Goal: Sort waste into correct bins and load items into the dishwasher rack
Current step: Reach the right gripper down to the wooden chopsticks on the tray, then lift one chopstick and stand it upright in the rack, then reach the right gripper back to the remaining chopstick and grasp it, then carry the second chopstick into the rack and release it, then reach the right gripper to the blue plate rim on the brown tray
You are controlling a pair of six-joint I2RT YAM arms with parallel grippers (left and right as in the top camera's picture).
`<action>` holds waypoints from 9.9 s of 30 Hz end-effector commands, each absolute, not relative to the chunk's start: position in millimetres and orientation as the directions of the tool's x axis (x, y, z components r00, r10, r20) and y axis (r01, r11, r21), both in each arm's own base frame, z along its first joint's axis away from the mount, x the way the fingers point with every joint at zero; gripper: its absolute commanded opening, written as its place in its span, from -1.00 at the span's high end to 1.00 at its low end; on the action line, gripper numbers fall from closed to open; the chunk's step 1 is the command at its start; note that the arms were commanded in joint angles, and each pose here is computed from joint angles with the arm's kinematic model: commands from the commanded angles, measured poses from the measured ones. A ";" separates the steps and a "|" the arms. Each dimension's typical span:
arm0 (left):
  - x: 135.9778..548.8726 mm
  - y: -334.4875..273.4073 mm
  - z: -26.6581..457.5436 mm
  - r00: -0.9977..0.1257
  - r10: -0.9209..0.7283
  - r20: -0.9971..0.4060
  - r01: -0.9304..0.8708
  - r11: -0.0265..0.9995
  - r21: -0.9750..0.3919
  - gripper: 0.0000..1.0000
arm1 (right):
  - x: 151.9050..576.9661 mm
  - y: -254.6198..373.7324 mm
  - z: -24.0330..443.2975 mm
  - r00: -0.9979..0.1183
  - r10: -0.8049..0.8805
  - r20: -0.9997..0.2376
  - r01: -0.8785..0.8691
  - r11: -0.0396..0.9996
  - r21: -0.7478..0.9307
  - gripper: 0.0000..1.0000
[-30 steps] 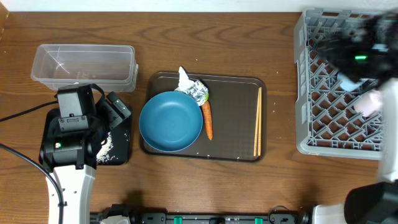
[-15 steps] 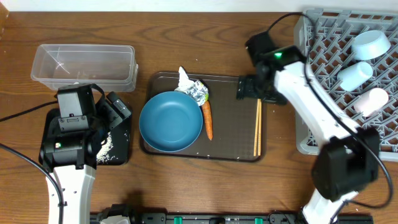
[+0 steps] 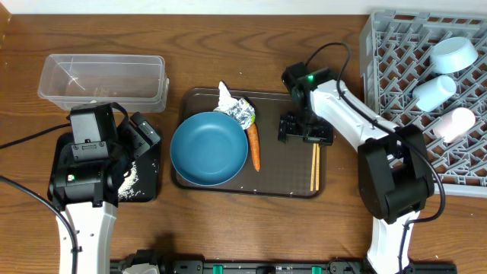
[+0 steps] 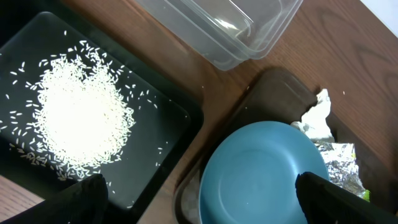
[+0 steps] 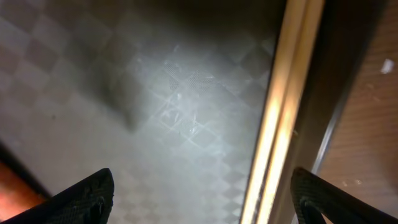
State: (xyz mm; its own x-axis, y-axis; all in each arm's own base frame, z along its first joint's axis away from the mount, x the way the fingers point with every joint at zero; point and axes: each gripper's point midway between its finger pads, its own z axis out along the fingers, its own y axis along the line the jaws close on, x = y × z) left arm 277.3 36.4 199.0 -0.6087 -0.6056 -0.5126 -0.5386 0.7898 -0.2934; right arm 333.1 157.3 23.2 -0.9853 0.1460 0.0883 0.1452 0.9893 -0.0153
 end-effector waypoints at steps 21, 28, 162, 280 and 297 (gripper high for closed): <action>278.9 39.2 204.6 -0.597 -0.608 -0.524 -0.544 0.786 -0.294 -0.99 | 322.2 157.2 -10.6 -0.993 0.085 0.082 0.086 0.996 0.001 -0.80; 278.9 39.2 204.6 -0.597 -0.608 -0.524 -0.544 0.786 -0.294 -0.99 | 323.9 158.2 -11.8 -0.994 0.074 0.074 0.075 0.997 0.008 0.27; 278.9 39.2 204.6 -0.597 -0.608 -0.524 -0.544 0.786 -0.294 -0.99 | 330.0 146.6 -9.9 -0.998 0.060 -0.008 0.059 0.994 0.091 -0.66; 278.9 39.2 204.6 -0.597 -0.608 -0.524 -0.544 0.786 -0.294 -0.99 | 419.3 226.1 190.3 -0.879 -0.256 -0.403 -0.321 0.942 0.101 -0.99; 277.5 56.4 207.0 -0.564 -0.595 -0.573 -0.588 0.776 -0.227 -0.99 | 454.2 105.5 186.4 -0.924 -0.050 -0.380 -0.055 0.998 0.004 -0.99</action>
